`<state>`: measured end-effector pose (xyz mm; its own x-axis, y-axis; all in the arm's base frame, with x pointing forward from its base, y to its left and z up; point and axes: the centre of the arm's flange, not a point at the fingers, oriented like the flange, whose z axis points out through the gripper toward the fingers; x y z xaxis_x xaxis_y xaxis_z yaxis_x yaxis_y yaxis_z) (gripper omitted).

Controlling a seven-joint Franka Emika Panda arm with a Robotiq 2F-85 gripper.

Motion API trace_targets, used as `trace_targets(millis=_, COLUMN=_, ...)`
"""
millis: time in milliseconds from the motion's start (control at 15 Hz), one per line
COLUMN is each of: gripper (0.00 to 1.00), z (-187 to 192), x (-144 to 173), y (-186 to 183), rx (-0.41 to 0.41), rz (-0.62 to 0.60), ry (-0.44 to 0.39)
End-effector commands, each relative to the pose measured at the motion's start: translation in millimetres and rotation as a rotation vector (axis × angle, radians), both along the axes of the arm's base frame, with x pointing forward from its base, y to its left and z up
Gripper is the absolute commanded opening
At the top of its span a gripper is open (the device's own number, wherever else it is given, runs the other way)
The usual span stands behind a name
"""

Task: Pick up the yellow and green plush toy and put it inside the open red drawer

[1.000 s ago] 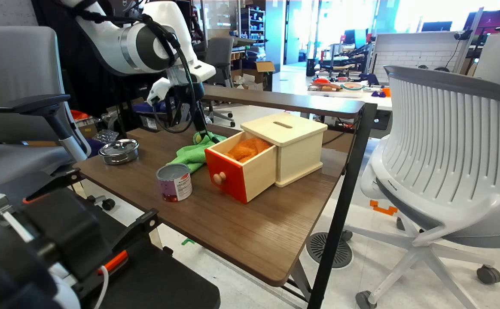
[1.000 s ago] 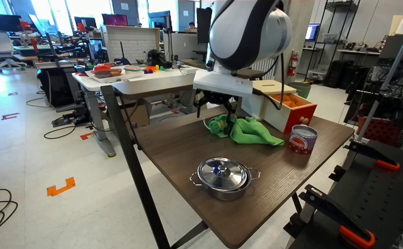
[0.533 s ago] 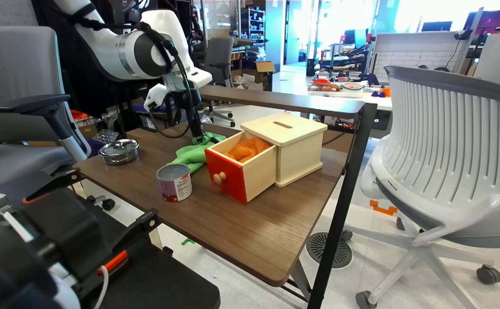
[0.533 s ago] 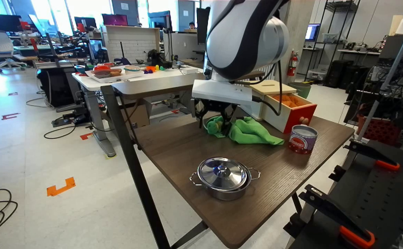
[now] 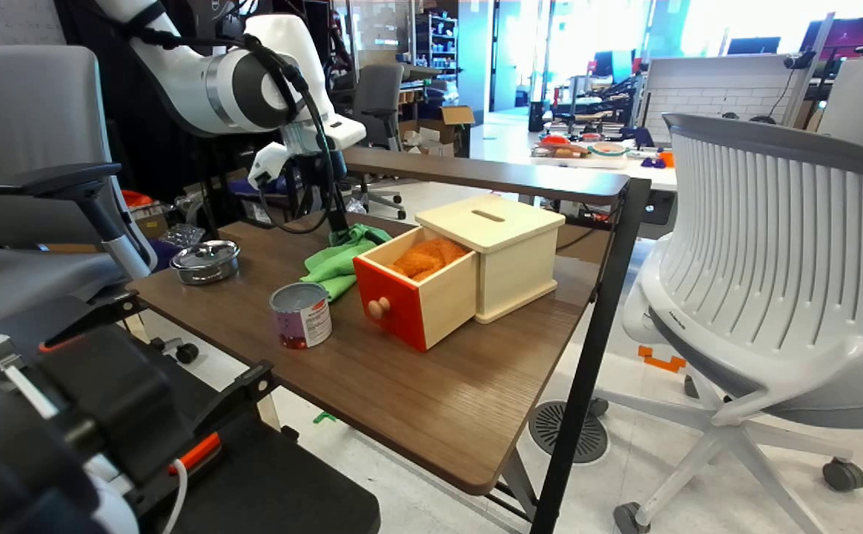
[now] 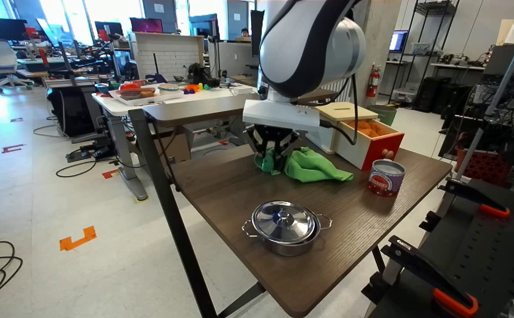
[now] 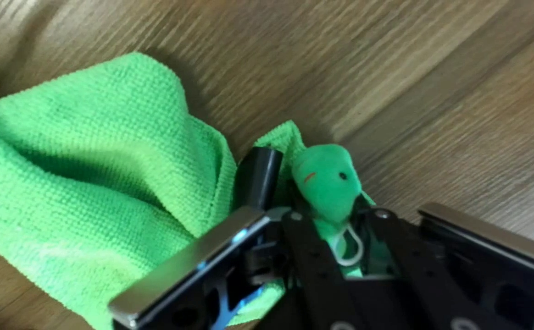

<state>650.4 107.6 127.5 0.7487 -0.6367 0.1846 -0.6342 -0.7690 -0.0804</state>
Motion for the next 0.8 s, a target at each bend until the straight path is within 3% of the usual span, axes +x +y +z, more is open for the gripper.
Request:
trace_targets(millis=0, gripper=0.05, z=21.1, x=-9.0, y=22.6, rx=0.039, rz=0.072, ry=0.019)
trace_targets(millis=400, gripper=0.04, z=79.7, x=-48.2, y=76.6, rx=0.097, rz=0.223, ry=-0.016)
trace_targets(millis=600, gripper=0.04, z=110.5, x=-68.1, y=71.9, rx=0.083, rz=0.236, ry=-0.019)
trace_targets(millis=733, gripper=0.04, z=128.8, x=-76.5, y=46.7, rx=0.063, rz=0.187, ry=-0.043)
